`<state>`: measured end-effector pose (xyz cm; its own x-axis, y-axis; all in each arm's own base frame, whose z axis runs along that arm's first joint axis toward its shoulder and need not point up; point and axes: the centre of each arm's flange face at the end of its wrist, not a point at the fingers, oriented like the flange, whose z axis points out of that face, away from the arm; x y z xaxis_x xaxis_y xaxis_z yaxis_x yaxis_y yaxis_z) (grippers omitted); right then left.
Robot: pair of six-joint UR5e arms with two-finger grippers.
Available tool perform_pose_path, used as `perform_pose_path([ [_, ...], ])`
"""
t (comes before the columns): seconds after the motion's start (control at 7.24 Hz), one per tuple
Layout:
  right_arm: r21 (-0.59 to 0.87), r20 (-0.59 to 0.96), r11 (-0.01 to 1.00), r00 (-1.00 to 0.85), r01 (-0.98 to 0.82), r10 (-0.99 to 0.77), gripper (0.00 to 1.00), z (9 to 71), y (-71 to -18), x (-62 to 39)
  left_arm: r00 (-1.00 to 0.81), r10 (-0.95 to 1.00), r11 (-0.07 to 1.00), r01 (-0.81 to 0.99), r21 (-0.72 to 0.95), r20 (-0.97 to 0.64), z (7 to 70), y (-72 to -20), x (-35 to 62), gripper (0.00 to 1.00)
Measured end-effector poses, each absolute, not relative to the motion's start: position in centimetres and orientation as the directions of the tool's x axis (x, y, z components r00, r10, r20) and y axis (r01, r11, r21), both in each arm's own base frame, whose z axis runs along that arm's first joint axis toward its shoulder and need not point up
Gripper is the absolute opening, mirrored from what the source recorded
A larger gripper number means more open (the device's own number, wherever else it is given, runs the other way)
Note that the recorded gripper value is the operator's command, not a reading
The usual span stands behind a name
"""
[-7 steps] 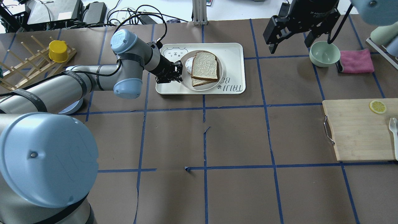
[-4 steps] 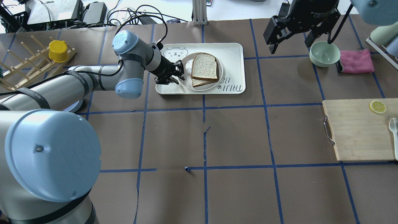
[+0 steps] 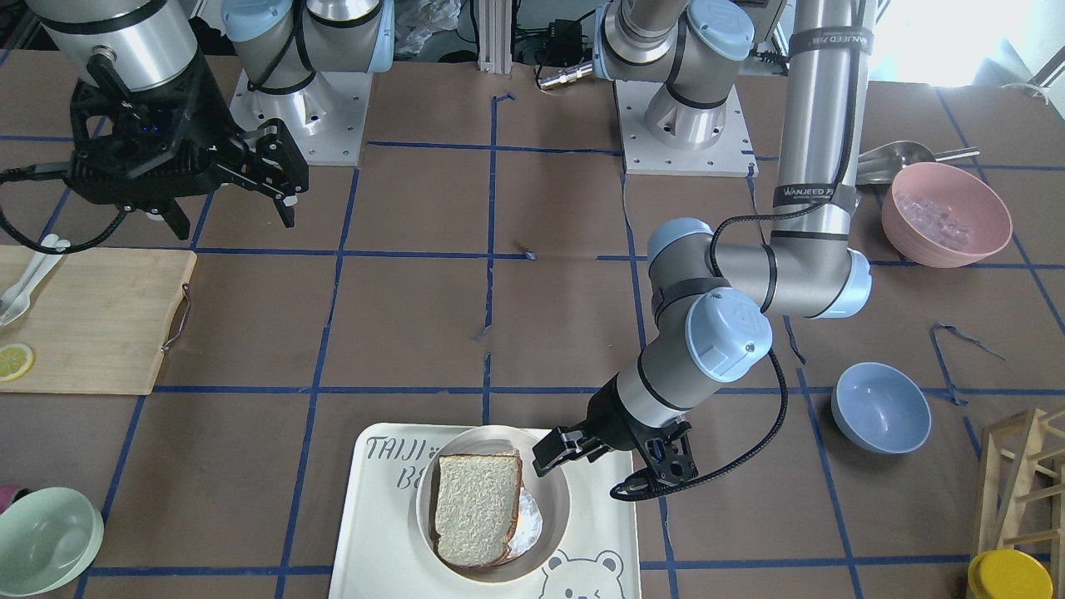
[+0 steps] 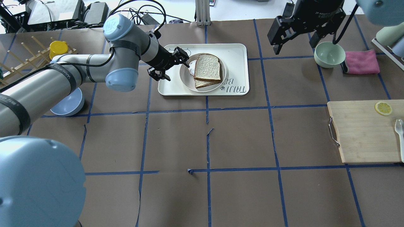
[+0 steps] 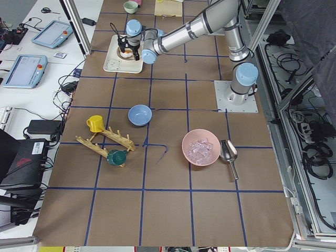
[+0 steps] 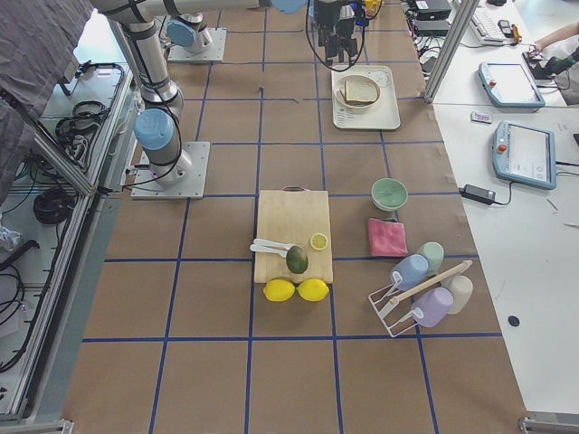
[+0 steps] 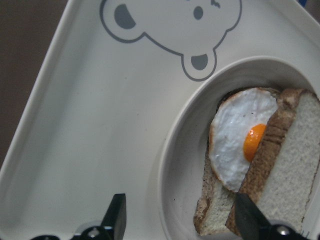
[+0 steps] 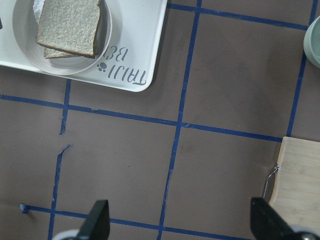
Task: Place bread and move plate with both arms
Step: 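Release the plate and draw the left gripper back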
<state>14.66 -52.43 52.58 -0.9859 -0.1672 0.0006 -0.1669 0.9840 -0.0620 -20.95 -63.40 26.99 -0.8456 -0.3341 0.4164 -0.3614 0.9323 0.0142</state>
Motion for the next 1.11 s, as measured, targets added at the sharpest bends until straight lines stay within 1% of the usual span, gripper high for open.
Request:
perform_pose_path([
  [0.28, -0.061, 0.001, 0.984, -0.986, -0.167, -0.168, 1.00, 52.6, -52.4, 14.6, -0.864, -0.354, 0.933, -0.351, 0.075, 0.359, 33.8, -59.7, -21.2, 1.00],
  [0.69, -0.061, 0.002, 0.985, -0.987, -0.161, -0.161, 1.00, 52.6, -52.4, 14.6, -0.923, -0.319, 0.946, -0.296, 0.136, 0.214, 41.3, -51.7, -22.2, 1.00],
  [0.83, -0.062, 0.002, 0.985, -0.987, -0.158, -0.158, 1.00, 52.6, -52.4, 14.6, -0.947, -0.265, 0.961, -0.243, 0.135, 0.181, 43.5, -49.2, -22.0, 1.00],
  [1.11, -0.064, 0.002, 0.986, -0.988, -0.156, -0.156, 1.00, 52.6, -52.4, 14.6, -0.993, -0.069, 0.995, -0.061, 0.084, 0.095, 46.5, -45.9, -20.6, 1.00],
])
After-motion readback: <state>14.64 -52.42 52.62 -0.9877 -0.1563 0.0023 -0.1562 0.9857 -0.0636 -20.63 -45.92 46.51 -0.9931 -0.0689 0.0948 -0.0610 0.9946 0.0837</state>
